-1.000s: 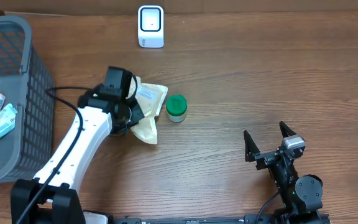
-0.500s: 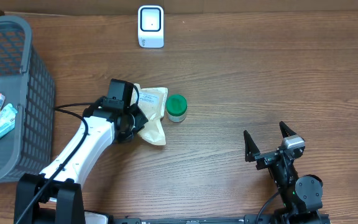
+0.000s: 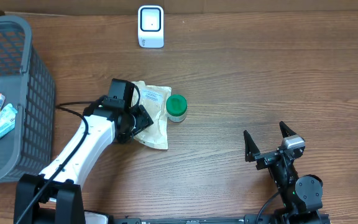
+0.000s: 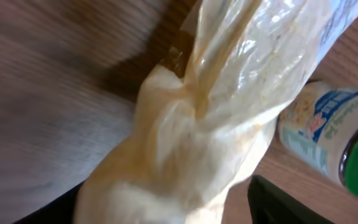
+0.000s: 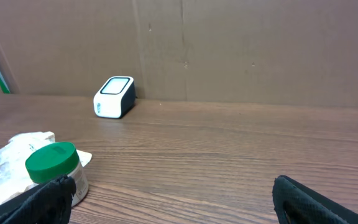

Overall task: Scan the item barcode
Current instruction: 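Place the clear bag on the table left of the jar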

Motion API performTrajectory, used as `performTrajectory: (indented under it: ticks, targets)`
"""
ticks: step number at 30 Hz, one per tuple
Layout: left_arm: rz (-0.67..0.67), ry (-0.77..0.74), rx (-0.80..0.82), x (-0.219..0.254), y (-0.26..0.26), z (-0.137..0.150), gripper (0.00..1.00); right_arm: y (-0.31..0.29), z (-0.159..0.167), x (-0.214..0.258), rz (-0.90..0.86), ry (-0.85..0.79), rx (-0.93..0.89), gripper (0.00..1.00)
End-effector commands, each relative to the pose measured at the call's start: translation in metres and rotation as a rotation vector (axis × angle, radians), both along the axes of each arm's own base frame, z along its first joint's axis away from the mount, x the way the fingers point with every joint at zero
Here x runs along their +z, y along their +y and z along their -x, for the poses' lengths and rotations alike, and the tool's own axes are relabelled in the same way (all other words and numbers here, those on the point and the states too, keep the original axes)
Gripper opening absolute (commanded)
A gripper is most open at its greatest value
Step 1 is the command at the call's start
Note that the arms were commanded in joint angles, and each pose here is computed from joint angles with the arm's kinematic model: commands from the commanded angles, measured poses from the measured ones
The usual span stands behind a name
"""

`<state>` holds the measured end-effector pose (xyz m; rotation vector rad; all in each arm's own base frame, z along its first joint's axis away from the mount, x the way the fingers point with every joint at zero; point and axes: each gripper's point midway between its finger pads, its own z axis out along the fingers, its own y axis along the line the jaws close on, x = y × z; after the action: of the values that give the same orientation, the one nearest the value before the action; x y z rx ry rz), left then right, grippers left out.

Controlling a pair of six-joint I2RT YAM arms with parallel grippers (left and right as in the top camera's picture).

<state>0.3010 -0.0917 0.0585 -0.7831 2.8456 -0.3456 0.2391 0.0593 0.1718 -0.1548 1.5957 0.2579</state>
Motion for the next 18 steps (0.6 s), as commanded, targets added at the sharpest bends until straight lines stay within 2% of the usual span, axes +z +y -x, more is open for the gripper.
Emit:
performTrajectory:
  ticks: [1, 6, 10, 13, 18]
  targets:
    - [-0.108, -0.121, -0.083, 0.050, 0.009, -0.031, 0.74, -0.001, 0.000, -0.001, -0.002, -0.006, -0.006, 1.00]
    - [-0.236, -0.197, -0.138, 0.130, 0.028, -0.047, 0.83, -0.001, 0.000, -0.001, -0.002, -0.006, -0.006, 1.00]
    - [-0.261, -0.287, -0.131, 0.196, 0.042, -0.054, 0.89, -0.001, 0.000, -0.001, -0.002, -0.006, -0.006, 1.00]
    - [-0.286, -0.355, -0.129, 0.234, 0.056, -0.057, 0.90, -0.001, 0.000, -0.001, -0.002, -0.006, -0.006, 1.00]
    - [-0.394, -0.431, 0.058, 0.289, 0.125, -0.051, 0.91, -0.001, 0.000, -0.001, -0.002, -0.006, -0.006, 1.00]
